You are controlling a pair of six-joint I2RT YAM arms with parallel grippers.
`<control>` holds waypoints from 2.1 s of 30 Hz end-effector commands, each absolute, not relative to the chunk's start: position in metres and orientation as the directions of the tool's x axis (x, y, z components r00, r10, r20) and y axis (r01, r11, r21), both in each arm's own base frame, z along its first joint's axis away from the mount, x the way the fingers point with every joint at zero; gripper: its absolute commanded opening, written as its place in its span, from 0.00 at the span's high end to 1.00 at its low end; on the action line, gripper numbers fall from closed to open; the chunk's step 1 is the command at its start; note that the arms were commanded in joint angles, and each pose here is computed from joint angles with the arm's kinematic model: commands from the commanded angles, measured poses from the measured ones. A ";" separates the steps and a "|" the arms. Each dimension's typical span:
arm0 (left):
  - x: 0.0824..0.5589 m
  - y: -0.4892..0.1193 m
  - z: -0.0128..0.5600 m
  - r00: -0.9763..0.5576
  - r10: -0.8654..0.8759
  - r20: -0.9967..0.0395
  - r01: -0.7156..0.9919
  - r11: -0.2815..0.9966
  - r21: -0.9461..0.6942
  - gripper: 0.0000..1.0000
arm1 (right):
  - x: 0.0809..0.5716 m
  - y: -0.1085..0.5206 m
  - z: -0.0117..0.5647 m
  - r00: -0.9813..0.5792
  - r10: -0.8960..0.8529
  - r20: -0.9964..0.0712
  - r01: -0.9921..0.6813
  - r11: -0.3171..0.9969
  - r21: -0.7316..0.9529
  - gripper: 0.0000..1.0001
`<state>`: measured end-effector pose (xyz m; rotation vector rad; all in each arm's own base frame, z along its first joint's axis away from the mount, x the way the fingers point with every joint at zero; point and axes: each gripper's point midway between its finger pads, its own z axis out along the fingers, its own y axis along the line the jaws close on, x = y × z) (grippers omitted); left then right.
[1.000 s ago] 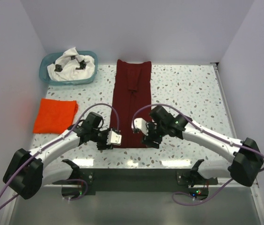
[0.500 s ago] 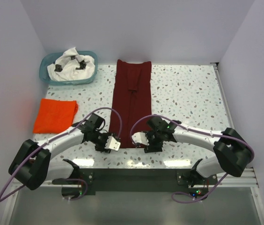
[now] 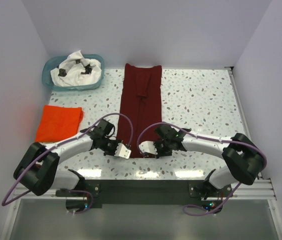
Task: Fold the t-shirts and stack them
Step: Fold the tshirt
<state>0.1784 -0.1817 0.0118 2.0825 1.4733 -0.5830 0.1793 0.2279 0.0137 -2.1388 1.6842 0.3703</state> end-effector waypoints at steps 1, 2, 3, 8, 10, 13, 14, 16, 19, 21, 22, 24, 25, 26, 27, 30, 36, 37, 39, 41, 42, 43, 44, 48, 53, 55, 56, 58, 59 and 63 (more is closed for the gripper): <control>0.180 -0.189 0.022 0.357 0.714 -0.602 0.933 -0.295 0.204 1.00 | 0.170 0.227 0.012 0.223 -0.867 -0.445 -0.975 -0.201 -0.095 1.00; 0.178 -0.194 0.028 0.363 0.701 -0.614 0.931 -0.298 0.210 1.00 | 0.168 0.226 0.018 0.213 -0.864 -0.456 -0.977 -0.193 -0.090 1.00; 0.171 -0.201 0.039 0.363 0.678 -0.639 0.931 -0.296 0.214 1.00 | 0.162 0.229 0.022 0.202 -0.854 -0.479 -0.979 -0.191 -0.073 1.00; 0.133 -0.214 0.066 0.354 0.611 -0.708 0.924 -0.348 0.161 1.00 | 0.130 0.221 0.049 0.177 -0.822 -0.541 -0.980 -0.199 -0.018 1.00; 0.115 -0.217 0.079 0.355 0.579 -0.735 0.918 -0.366 0.154 1.00 | 0.114 0.223 0.069 0.185 -0.787 -0.589 -0.976 -0.219 -0.014 1.00; 0.112 -0.218 0.101 0.335 0.568 -0.752 0.928 -0.339 0.157 1.00 | 0.109 0.219 0.090 0.144 -0.778 -0.612 -0.986 -0.169 -0.017 1.00; 0.117 -0.214 0.101 0.322 0.593 -0.738 0.936 -0.314 0.157 1.00 | 0.114 0.218 0.093 0.138 -0.781 -0.609 -0.988 -0.148 -0.034 1.00; 0.130 -0.215 0.109 0.334 0.596 -0.731 0.936 -0.302 0.181 1.00 | 0.129 0.216 0.104 0.139 -0.766 -0.627 -0.990 -0.115 -0.078 1.00; 0.164 -0.214 0.126 0.320 0.595 -0.738 0.946 -0.243 0.215 1.00 | 0.152 0.216 0.113 0.124 -0.757 -0.642 -0.992 -0.092 -0.084 1.00; 0.186 -0.211 0.122 0.298 0.610 -0.734 0.953 -0.225 0.200 1.00 | 0.169 0.216 0.115 0.163 -0.753 -0.638 -0.987 -0.114 -0.117 1.00; 0.201 -0.214 0.131 0.310 0.606 -0.733 0.950 -0.213 0.227 1.00 | 0.187 0.217 0.116 0.156 -0.754 -0.638 -0.987 -0.098 -0.126 1.00; 0.229 -0.213 0.128 0.286 0.613 -0.736 0.958 -0.173 0.229 1.00 | 0.210 0.217 0.118 0.167 -0.747 -0.643 -0.985 -0.092 -0.149 1.00; 0.244 -0.216 0.136 0.301 0.606 -0.736 0.953 -0.159 0.259 1.00 | 0.224 0.222 0.121 0.166 -0.746 -0.644 -0.985 -0.092 -0.147 1.00; 0.257 -0.214 0.129 0.286 0.614 -0.735 0.957 -0.148 0.248 1.00 | 0.233 0.224 0.121 0.186 -0.739 -0.647 -0.982 -0.113 -0.154 1.00; 0.266 -0.214 0.129 0.286 0.617 -0.733 0.957 -0.145 0.251 1.00 | 0.246 0.221 0.121 0.176 -0.741 -0.649 -0.983 -0.096 -0.158 1.00; 0.302 -0.213 0.128 0.275 0.618 -0.737 0.959 -0.119 0.259 1.00 | 0.284 0.223 0.121 0.197 -0.738 -0.646 -0.978 -0.104 -0.179 1.00; 0.376 -0.210 0.127 0.288 0.635 -0.717 0.949 -0.089 0.303 1.00 | 0.354 0.227 0.118 0.224 -0.735 -0.640 -0.971 -0.114 -0.209 1.00; 0.386 -0.206 0.116 0.269 0.644 -0.716 0.955 -0.082 0.284 1.00 | 0.362 0.227 0.116 0.223 -0.737 -0.638 -0.971 -0.111 -0.211 1.00; 0.408 -0.207 0.123 0.285 0.640 -0.714 0.946 -0.069 0.316 1.00 | 0.384 0.227 0.111 0.219 -0.741 -0.635 -0.971 -0.103 -0.214 1.00; 0.421 -0.204 0.110 0.275 0.651 -0.708 0.951 -0.075 0.301 1.00 | 0.398 0.226 0.107 0.214 -0.745 -0.632 -0.972 -0.097 -0.215 1.00; 0.433 -0.206 0.107 0.275 0.652 -0.707 0.950 -0.070 0.304 1.00 | 0.409 0.227 0.103 0.206 -0.748 -0.631 -0.973 -0.089 -0.212 1.00; 0.438 -0.205 0.106 0.274 0.653 -0.706 0.949 -0.068 0.307 1.00 | 0.415 0.226 0.101 0.207 -0.750 -0.628 -0.973 -0.088 -0.215 1.00; 0.442 -0.205 0.103 0.271 0.656 -0.705 0.951 -0.069 0.302 1.00 | 0.419 0.226 0.100 0.207 -0.752 -0.626 -0.972 -0.087 -0.217 1.00; 0.461 -0.204 0.095 0.271 0.664 -0.696 0.950 -0.066 0.307 1.00 | 0.437 0.227 0.090 0.195 -0.760 -0.619 -0.975 -0.080 -0.209 1.00; 0.469 -0.203 0.081 0.259 0.676 -0.689 0.952 -0.059 0.301 0.99 | 0.449 0.223 0.077 0.175 -0.782 -0.598 -0.976 -0.056 -0.212 0.93; 0.475 -0.200 0.078 0.235 0.692 -0.682 0.953 -0.029 0.300 0.89 | 0.456 0.224 0.078 0.153 -0.788 -0.597 -0.975 -0.022 -0.221 0.73; 0.478 -0.199 0.080 0.227 0.696 -0.681 0.953 -0.013 0.304 0.70 | 0.459 0.221 0.080 0.143 -0.796 -0.589 -0.974 -0.007 -0.228 0.67; 0.491 -0.192 0.091 0.203 0.698 -0.687 0.942 0.053 0.331 0.58 | 0.464 0.219 0.087 0.111 -0.800 -0.589 -0.971 0.039 -0.235 0.52; 0.495 -0.189 0.098 0.193 0.695 -0.693 0.937 0.080 0.341 0.53 | 0.465 0.216 0.100 0.111 -0.799 -0.591 -0.964 0.058 -0.259 0.51; 0.496 -0.170 0.130 0.132 0.650 -0.749 0.930 0.180 0.320 0.46 | 0.448 0.200 0.124 0.067 -0.805 -0.589 -0.957 0.115 -0.265 0.50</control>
